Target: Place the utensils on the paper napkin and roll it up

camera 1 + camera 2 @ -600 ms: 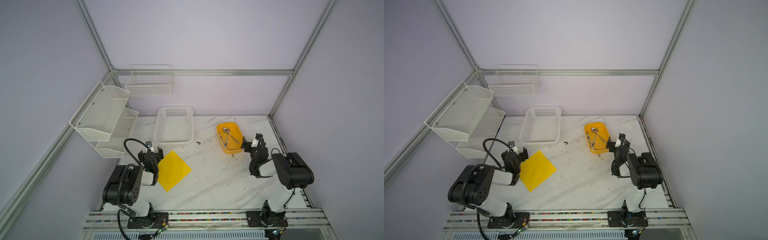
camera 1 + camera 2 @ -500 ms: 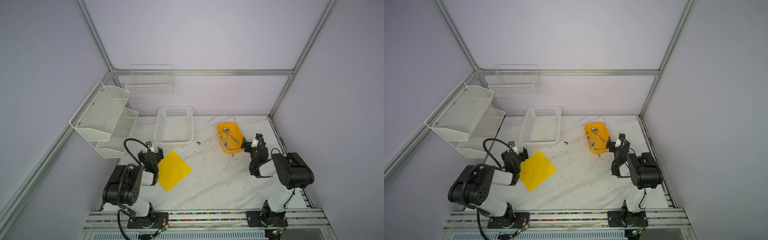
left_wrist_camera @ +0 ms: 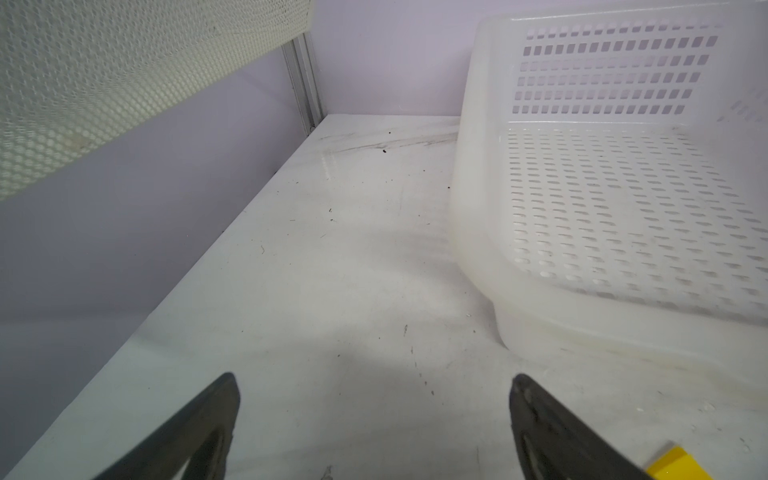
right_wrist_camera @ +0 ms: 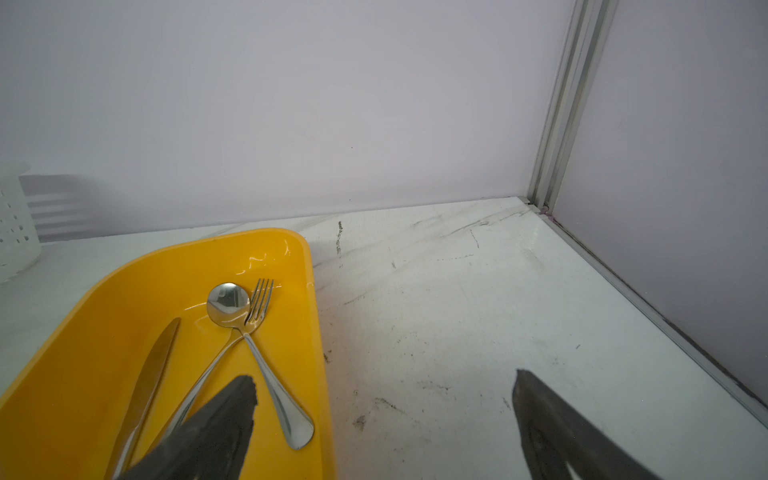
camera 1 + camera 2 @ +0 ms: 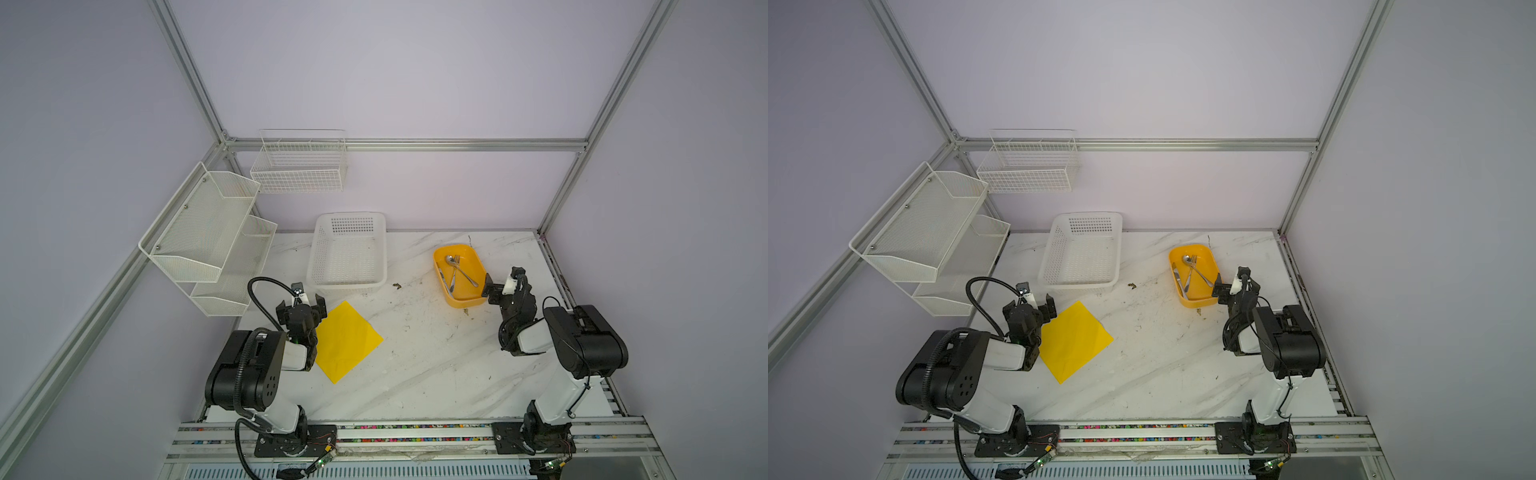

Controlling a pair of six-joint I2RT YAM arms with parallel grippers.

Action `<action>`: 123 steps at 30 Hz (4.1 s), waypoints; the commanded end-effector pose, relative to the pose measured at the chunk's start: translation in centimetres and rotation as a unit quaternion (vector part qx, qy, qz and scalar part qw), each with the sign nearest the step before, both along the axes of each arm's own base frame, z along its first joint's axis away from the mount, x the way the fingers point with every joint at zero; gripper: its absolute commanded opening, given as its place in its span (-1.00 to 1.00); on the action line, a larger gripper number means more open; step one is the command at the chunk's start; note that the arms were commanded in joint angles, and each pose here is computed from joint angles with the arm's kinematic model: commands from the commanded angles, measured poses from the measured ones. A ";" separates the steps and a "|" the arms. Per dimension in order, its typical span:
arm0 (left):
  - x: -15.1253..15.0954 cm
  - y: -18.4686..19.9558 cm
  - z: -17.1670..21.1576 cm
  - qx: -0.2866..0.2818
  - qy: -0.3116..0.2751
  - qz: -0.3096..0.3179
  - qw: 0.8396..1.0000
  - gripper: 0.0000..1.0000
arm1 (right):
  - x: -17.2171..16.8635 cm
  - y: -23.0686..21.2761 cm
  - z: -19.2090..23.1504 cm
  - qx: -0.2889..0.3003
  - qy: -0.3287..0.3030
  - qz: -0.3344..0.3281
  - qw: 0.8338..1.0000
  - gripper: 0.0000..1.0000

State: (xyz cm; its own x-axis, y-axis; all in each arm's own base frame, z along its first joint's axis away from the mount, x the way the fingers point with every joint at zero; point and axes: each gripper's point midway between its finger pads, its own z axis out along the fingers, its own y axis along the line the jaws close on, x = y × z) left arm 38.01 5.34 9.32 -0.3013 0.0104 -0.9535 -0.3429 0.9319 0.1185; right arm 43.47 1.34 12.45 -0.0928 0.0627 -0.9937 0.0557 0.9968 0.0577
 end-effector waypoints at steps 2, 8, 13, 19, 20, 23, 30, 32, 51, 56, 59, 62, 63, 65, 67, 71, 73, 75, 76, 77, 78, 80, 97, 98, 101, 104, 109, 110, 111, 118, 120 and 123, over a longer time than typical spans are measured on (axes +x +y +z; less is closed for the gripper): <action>1.0 0.4 2.4 -0.007 -0.043 0.012 0.999 0.99 | 0.5 -0.1 0.9 -0.009 -0.014 0.002 1.000 0.95; 1.0 0.2 2.5 -0.008 -0.045 0.006 0.999 0.99 | 0.4 -0.1 1.0 -0.011 -0.016 0.004 1.000 0.95; 0.0 -0.6 2.9 -0.002 -0.071 -0.021 0.997 0.99 | 0.1 0.1 1.1 -0.012 -0.020 0.007 1.000 0.95; -1.9 -0.2 5.1 -0.002 -0.119 -0.010 0.993 0.99 | -0.5 -0.5 2.6 0.005 -0.036 -0.008 0.999 0.95; -2.2 -0.1 5.7 -0.004 -0.122 -0.005 0.993 0.99 | -0.4 -0.5 3.1 0.010 -0.034 -0.010 0.999 0.95; -3.0 0.3 7.8 -0.022 -0.120 0.008 0.992 0.99 | 0.4 -0.6 4.4 0.025 0.006 -0.016 1.000 0.95; -3.5 -3.2 10.6 -0.154 -0.059 -0.061 0.984 0.81 | 0.8 -0.5 8.8 0.156 0.094 -0.043 0.982 0.95; -3.7 -5.5 10.6 -0.207 -0.044 -0.113 0.971 0.74 | 0.5 2.4 9.9 0.170 0.108 0.040 0.979 0.95; -6.4 -15.1 -0.2 -0.361 0.250 -0.199 0.876 0.17 | -5.4 14.0 13.8 0.305 0.167 0.381 0.857 0.95; -7.3 -16.2 -1.6 -0.364 0.284 -0.197 0.865 0.12 | -5.9 15.1 12.8 0.299 0.188 0.388 0.852 0.95; -8.0 -17.0 -2.5 -0.369 0.302 -0.196 0.857 0.12 | -6.5 16.7 11.5 0.284 0.218 0.400 0.844 0.95; -8.7 -17.8 -3.5 -0.363 0.318 -0.190 0.855 0.11 | -7.4 18.6 10.4 0.262 0.242 0.406 0.841 0.95; -8.9 -18.2 -3.9 -0.362 0.326 -0.190 0.852 0.11 | -7.7 19.2 10.2 0.258 0.246 0.409 0.840 0.95; -9.2 -19.1 -4.6 -0.364 0.339 -0.194 0.845 0.11 | -8.4 20.4 9.8 0.256 0.253 0.417 0.834 0.95; -9.5 -20.3 -5.2 -0.368 0.348 -0.200 0.838 0.11 | -8.9 21.7 8.5 0.257 0.273 0.420 0.826 0.95; -9.5 -23.2 -6.1 -0.367 0.365 -0.218 0.828 0.11 | -9.5 22.7 7.2 0.257 0.292 0.412 0.824 0.95; -9.1 -24.9 -6.0 -0.372 0.363 -0.229 0.823 0.11 | -9.6 22.7 6.4 0.262 0.307 0.399 0.823 0.95; -8.7 -26.8 -5.8 -0.383 0.356 -0.241 0.817 0.11 | -9.8 22.7 5.9 0.262 0.313 0.396 0.822 0.95; -8.4 -27.9 -5.6 -0.390 0.352 -0.247 0.814 0.11 | -9.8 22.5 5.6 0.259 0.318 0.390 0.825 0.95; -8.0 -28.6 -5.4 -0.396 0.348 -0.248 0.813 0.12 | -9.9 22.4 5.3 0.256 0.322 0.384 0.827 0.95; -7.7 -29.6 -5.2 -0.404 0.342 -0.251 0.810 0.12 | -10.0 22.3 5.1 0.251 0.324 0.381 0.829 0.95; -7.1 -31.7 -4.2 -0.415 0.328 -0.268 0.805 0.11 | -10.4 22.2 4.5 0.243 0.330 0.378 0.830 0.95; -8.0 -23.4 2.1 -0.296 0.214 -0.192 0.911 0.27 | -13.2 28.8 -1.1 0.190 0.409 0.401 0.798 0.14; -8.0 -23.2 2.3 -0.291 0.212 -0.191 0.913 0.30 | -13.4 29.2 -1.5 0.188 0.416 0.403 0.793 0.14; -8.0 -22.4 2.6 -0.276 0.205 -0.188 0.920 0.39 | -14.0 30.4 -3.4 0.165 0.445 0.410 0.779 0.14; -7.9 -22.0 3.0 -0.268 0.197 -0.186 0.924 0.49 | -14.4 31.2 -4.9 0.146 0.461 0.412 0.772 0.14; -7.9 -21.5 2.9 -0.247 0.204 -0.177 0.931 0.72 | -14.6 31.6 -6.6 0.135 0.476 0.409 0.767 0.14; -7.8 -21.4 3.0 -0.244 0.205 -0.174 0.932 0.76 | -14.5 31.4 -7.2 0.129 0.480 0.402 0.769 0.15; -7.8 -21.3 3.0 -0.241 0.207 -0.173 0.932 0.78 | -14.4 31.1 -7.8 0.121 0.487 0.393 0.770 0.15; -7.5 -22.8 3.3 -0.250 0.205 -0.209 0.923 0.75 | -14.8 28.6 -10.8 0.071 0.517 0.344 0.781 0.14; -7.4 -23.3 3.3 -0.253 0.207 -0.219 0.920 0.74 | -14.9 27.4 -11.4 0.055 0.525 0.319 0.788 0.14; -7.4 -24.5 3.4 -0.266 0.211 -0.243 0.909 0.70 | -14.7 25.7 -11.6 0.033 0.526 0.283 0.801 0.14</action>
